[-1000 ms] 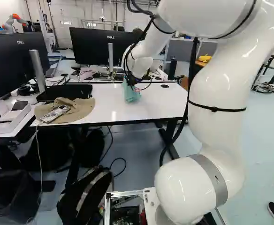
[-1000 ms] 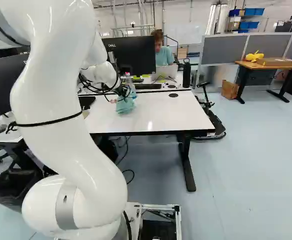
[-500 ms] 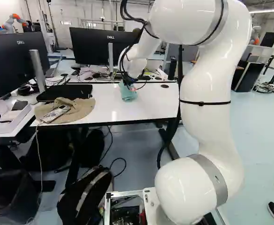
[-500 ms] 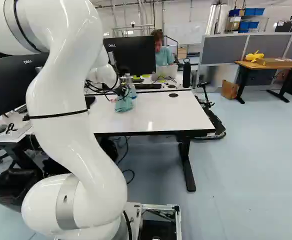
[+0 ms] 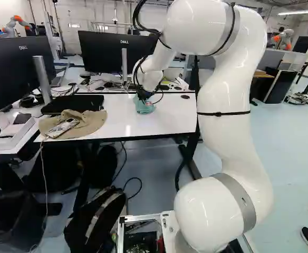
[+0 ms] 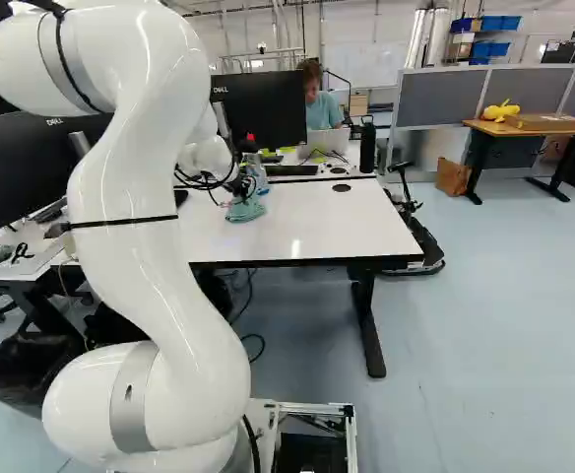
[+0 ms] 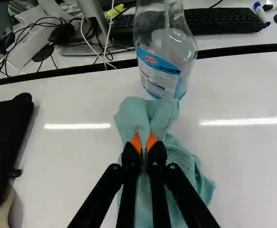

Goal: Clean the table with the green towel

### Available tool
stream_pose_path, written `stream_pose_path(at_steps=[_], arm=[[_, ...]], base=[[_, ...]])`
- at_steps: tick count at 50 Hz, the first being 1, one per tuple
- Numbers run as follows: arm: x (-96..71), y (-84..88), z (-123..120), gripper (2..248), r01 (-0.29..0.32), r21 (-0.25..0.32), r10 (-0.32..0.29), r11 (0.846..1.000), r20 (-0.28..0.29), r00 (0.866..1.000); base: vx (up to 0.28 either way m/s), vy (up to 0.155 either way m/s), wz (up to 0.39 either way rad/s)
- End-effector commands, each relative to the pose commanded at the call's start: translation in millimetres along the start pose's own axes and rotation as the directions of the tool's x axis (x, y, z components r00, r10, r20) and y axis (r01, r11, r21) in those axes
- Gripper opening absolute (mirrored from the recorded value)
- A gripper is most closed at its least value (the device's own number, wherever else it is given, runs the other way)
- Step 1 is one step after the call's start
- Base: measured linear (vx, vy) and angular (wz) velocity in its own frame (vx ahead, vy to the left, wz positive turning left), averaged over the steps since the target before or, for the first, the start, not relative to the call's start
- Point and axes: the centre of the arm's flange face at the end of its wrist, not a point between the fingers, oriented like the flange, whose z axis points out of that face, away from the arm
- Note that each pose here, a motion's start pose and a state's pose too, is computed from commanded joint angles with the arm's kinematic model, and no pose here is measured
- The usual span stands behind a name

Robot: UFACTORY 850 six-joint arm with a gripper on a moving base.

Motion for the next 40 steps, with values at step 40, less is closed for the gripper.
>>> stream_pose_path(at_steps=[40], arm=[[-10.9,0.9,7.5,34,0.000,-0.003,0.000,1.000,0.080,0.997]], base=[[0.000,0.000,0.000]])
